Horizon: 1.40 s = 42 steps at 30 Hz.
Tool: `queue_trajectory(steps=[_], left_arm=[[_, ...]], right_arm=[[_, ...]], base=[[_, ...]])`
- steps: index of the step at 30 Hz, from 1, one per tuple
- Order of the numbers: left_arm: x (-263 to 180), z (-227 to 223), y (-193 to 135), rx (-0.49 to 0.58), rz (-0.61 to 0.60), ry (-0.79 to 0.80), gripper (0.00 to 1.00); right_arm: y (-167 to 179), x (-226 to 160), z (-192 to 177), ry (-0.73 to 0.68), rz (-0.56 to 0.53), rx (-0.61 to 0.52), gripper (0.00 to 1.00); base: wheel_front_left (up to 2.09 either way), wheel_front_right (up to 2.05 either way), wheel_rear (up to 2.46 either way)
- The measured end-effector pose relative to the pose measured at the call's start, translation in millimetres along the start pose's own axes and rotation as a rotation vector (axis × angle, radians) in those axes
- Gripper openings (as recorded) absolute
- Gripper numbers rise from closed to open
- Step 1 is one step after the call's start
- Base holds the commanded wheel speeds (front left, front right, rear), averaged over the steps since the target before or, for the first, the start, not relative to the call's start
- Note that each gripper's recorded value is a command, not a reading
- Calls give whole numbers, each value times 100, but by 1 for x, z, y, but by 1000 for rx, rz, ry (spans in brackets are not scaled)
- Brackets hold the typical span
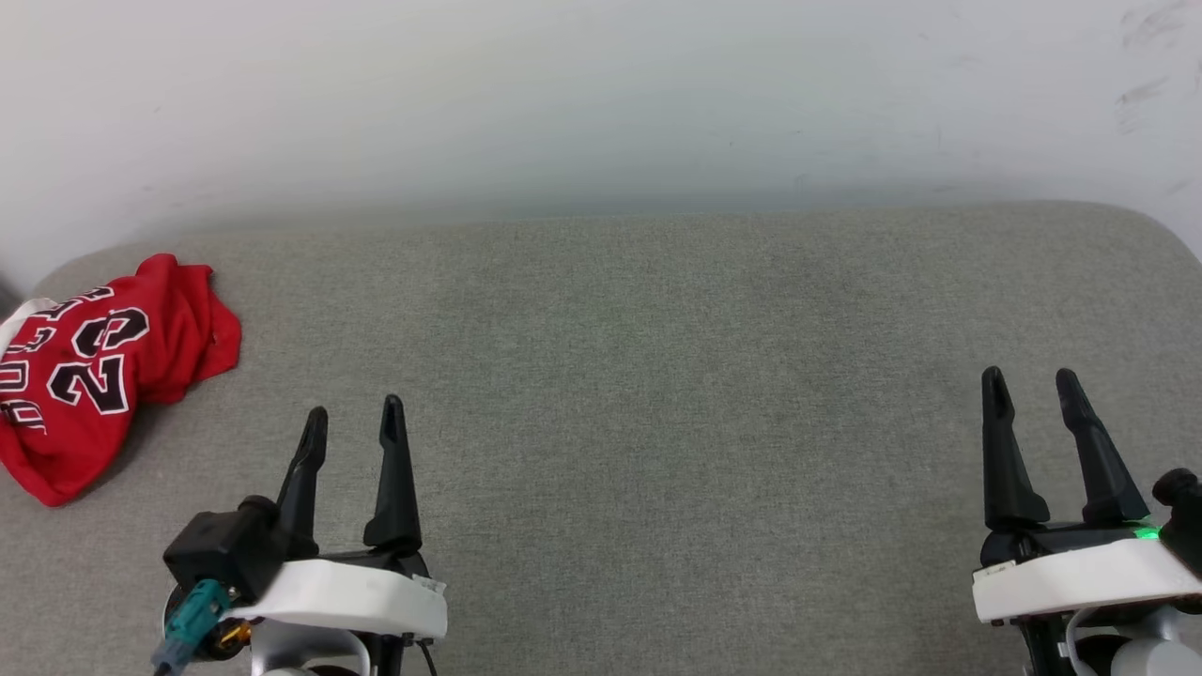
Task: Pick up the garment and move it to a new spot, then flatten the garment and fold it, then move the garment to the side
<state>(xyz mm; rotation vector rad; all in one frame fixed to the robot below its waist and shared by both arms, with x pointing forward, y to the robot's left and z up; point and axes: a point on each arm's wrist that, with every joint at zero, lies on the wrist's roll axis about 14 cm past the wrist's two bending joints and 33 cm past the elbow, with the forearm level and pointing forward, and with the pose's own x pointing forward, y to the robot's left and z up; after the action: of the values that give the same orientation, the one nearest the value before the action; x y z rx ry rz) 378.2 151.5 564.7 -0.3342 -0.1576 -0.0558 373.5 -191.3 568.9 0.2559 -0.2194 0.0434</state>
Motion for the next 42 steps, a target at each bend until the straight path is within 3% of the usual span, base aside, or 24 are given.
queue_trajectory(steps=[23, 42], left_arm=[[-11, -36, -27, 311, -95, 55, 100], [-13, -38, -16, 142, -95, 49, 100]], right_arm=[[4, -5, -12, 27, 43, -259, 100], [-3, -11, -20, 30, 14, -190, 100]], base=[[0, 0, 0], [0, 0, 0]])
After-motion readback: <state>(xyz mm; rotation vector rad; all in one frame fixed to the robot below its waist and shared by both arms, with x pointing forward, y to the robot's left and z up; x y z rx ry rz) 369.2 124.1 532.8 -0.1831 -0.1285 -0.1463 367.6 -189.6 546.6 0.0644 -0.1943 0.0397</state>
